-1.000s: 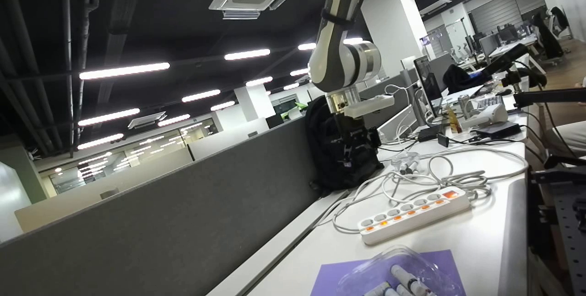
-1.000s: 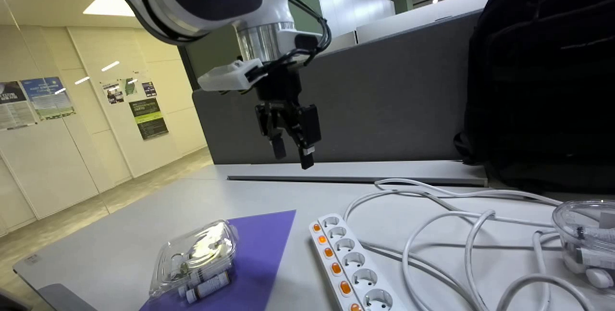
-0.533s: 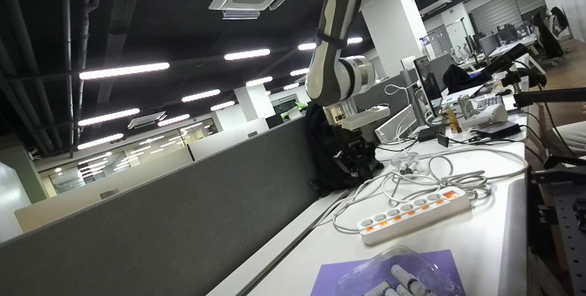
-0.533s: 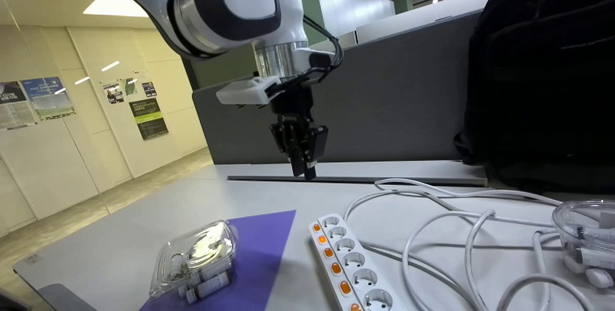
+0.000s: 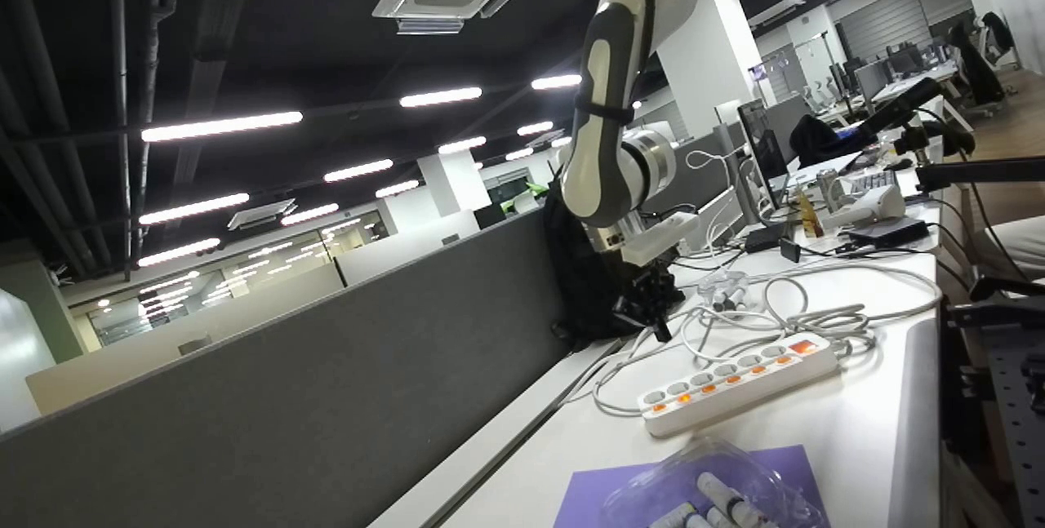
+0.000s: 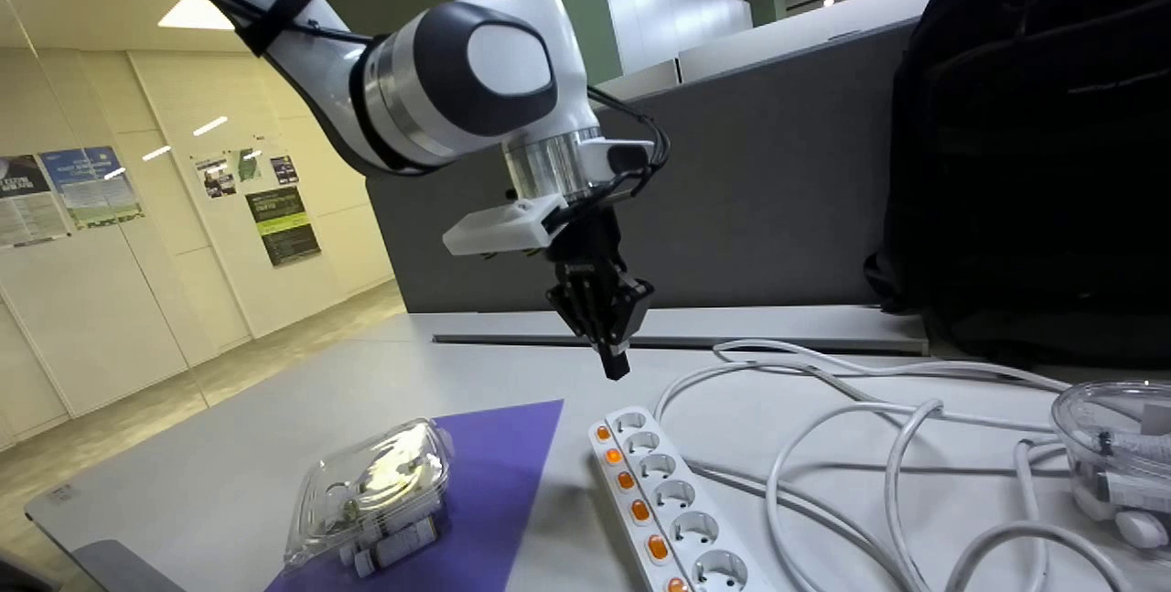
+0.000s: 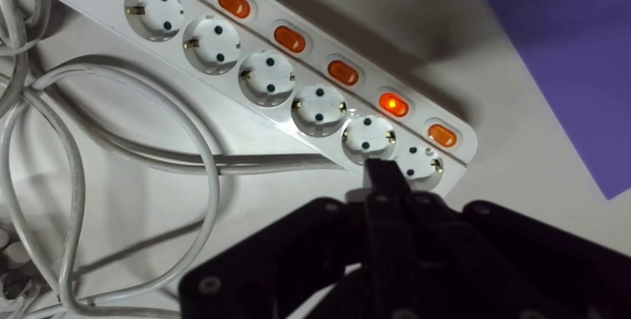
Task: Turn off the second switch from the left
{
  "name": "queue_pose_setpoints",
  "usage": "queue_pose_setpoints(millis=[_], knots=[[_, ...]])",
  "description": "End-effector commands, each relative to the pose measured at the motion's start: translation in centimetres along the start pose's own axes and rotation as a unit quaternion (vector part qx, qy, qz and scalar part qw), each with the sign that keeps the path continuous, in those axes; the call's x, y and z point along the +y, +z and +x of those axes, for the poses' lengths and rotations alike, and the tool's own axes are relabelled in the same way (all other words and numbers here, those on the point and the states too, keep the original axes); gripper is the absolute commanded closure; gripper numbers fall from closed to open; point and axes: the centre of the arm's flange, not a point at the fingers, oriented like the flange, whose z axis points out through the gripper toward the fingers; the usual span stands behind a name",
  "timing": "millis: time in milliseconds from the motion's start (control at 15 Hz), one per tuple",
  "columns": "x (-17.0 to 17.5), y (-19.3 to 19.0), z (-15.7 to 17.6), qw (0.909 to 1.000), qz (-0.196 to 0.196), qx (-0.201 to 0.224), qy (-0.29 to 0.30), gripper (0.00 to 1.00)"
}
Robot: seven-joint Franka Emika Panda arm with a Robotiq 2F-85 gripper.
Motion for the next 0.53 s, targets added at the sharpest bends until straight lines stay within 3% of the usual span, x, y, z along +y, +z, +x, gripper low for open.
queue_pose_setpoints(millis=[0, 467], knots=[[0.04, 1.23, -0.24, 0.9996, -0.026, 0.014, -0.001, 1.0], [0.15, 1.8, -0.1, 0.9996, -0.02, 0.005, -0.017, 0.99]])
